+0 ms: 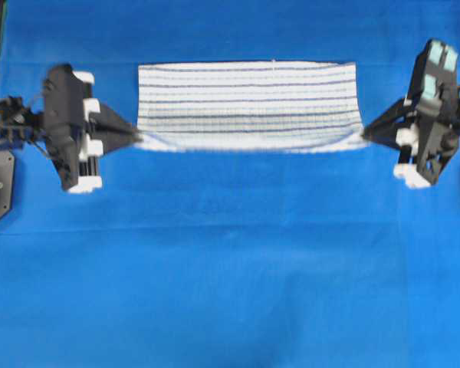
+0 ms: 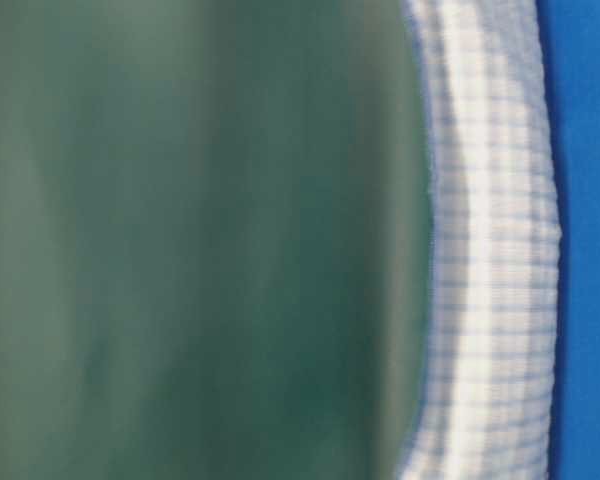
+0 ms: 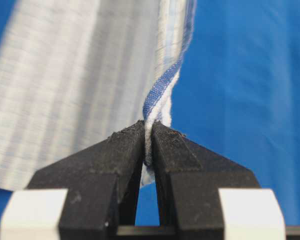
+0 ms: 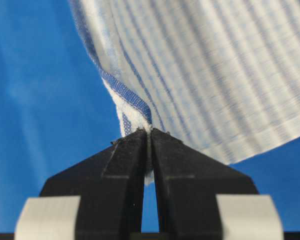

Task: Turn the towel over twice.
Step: 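Swing the held towel forward and lay it flat on the table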

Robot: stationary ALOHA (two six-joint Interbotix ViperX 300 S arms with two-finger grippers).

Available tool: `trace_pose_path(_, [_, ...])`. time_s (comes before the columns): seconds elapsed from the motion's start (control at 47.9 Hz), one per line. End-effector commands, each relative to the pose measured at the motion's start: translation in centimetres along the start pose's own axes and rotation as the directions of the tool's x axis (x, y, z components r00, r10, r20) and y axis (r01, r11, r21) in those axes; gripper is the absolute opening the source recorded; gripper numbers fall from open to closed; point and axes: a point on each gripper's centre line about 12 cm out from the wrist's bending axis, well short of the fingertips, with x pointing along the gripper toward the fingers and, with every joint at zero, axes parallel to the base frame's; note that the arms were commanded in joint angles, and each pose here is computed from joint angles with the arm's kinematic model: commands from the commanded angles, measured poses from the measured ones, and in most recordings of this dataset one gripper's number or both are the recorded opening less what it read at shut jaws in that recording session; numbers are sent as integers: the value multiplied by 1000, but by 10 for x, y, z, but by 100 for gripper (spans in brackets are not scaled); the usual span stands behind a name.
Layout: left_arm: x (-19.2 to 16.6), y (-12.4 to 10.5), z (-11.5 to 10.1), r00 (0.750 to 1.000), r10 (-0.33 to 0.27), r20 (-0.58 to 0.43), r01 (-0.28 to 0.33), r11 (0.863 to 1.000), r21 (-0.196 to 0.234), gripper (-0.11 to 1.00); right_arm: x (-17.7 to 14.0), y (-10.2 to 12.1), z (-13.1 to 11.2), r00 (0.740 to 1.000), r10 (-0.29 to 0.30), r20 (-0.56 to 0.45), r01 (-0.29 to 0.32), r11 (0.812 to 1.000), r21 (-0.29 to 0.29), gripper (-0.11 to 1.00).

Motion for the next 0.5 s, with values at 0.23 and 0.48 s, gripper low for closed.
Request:
trace_pose_path(0.23, [31,-32,-30,984,-96,-148,92,995,-36,3,26,30,-26,995,94,-42,-93,995,38,5])
trace_pose_path(0.48, [34,-62,-36,967,-179,-182,180,984,-10,3,40,61,-34,982,160,-101,-155,986,59,5])
